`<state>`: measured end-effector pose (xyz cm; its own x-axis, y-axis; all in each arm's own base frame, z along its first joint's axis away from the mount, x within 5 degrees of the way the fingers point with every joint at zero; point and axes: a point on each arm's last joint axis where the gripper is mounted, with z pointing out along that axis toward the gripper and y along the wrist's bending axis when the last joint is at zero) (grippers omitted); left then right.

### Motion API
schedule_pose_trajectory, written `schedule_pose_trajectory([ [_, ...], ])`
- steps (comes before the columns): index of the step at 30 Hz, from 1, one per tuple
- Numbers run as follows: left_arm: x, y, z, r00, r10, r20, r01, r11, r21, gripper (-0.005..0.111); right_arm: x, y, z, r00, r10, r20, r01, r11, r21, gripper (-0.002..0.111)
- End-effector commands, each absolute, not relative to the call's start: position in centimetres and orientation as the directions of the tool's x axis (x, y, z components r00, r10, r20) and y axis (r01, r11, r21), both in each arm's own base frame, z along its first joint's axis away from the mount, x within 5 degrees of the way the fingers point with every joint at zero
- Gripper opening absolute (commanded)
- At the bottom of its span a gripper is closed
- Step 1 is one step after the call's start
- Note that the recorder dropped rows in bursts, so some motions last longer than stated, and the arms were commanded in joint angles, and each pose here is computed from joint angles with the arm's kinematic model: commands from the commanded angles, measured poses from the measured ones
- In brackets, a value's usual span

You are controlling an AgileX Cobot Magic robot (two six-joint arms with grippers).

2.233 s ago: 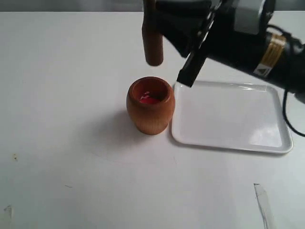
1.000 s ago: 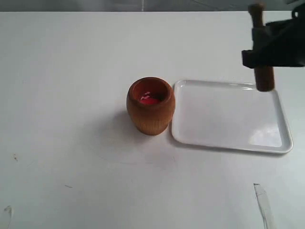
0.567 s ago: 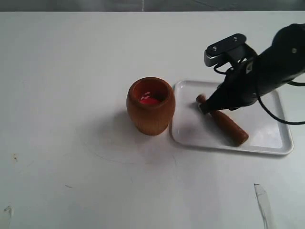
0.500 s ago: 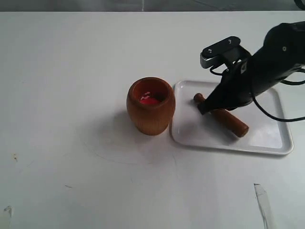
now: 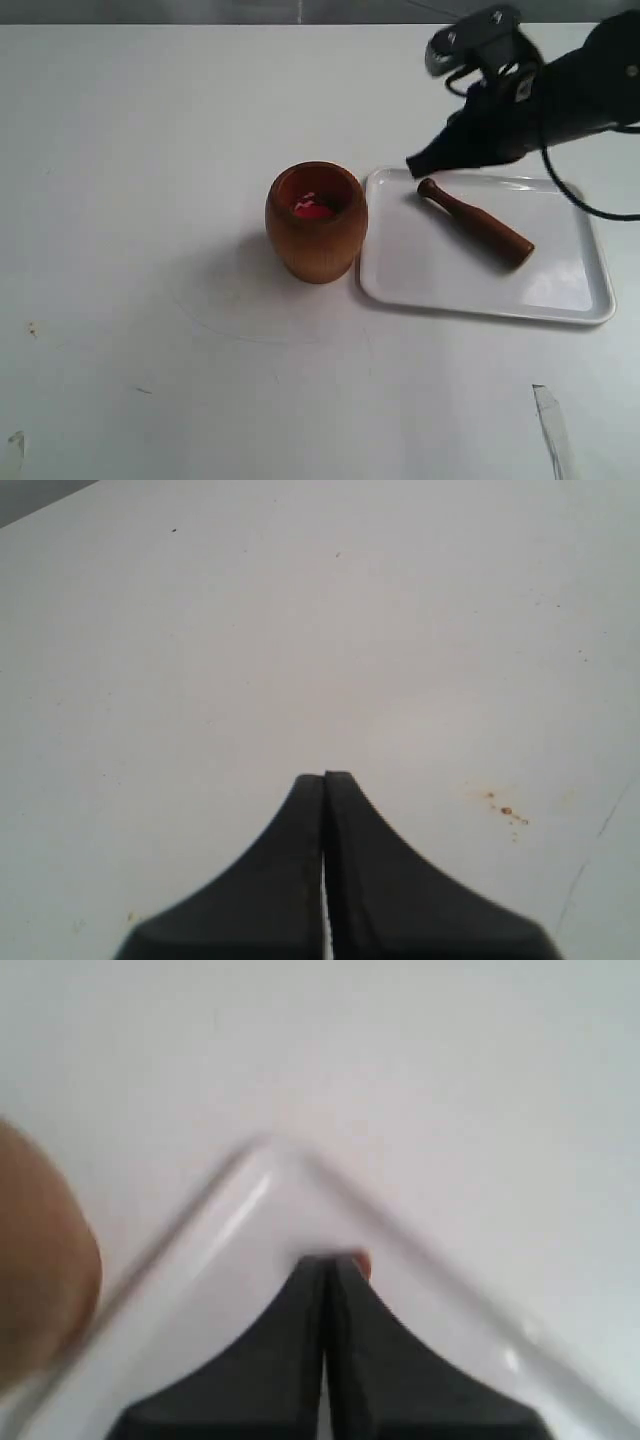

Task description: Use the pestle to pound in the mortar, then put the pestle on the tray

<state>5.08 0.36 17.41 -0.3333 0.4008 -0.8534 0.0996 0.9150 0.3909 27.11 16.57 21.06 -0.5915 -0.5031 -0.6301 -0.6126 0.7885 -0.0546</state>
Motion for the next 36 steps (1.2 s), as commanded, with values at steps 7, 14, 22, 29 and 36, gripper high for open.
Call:
schedule_pose_trajectory([
  [7,5.1,0.3,17.4,-0.328,0.39,-0.861,0.103,0.92,0.378,0.0,20.4,11.7,26.2,0.052,-0.186,-0.981,-0.473,0.861,-0.189,0.0],
  [14,5.1,0.3,17.4,-0.328,0.39,-0.861,0.103,0.92,0.378,0.0,15.2,9.5,24.7,0.239,-0.127,-0.963,-0.504,0.831,-0.235,0.0],
  [22,5.1,0.3,17.4,-0.328,0.39,-0.861,0.103,0.92,0.378,0.0,10.1,8.0,23.6,0.323,-0.022,-0.946,-0.604,0.765,-0.224,0.0],
  [29,5.1,0.3,17.4,-0.328,0.39,-0.861,0.103,0.92,0.378,0.0,7.6,6.9,23.4,0.326,0.019,-0.945,-0.64,0.74,-0.205,0.0],
  [36,5.1,0.3,17.4,-0.328,0.39,-0.861,0.103,0.92,0.378,0.0,6.5,5.8,23.2,0.279,0.007,-0.96,-0.624,0.762,-0.176,0.0],
])
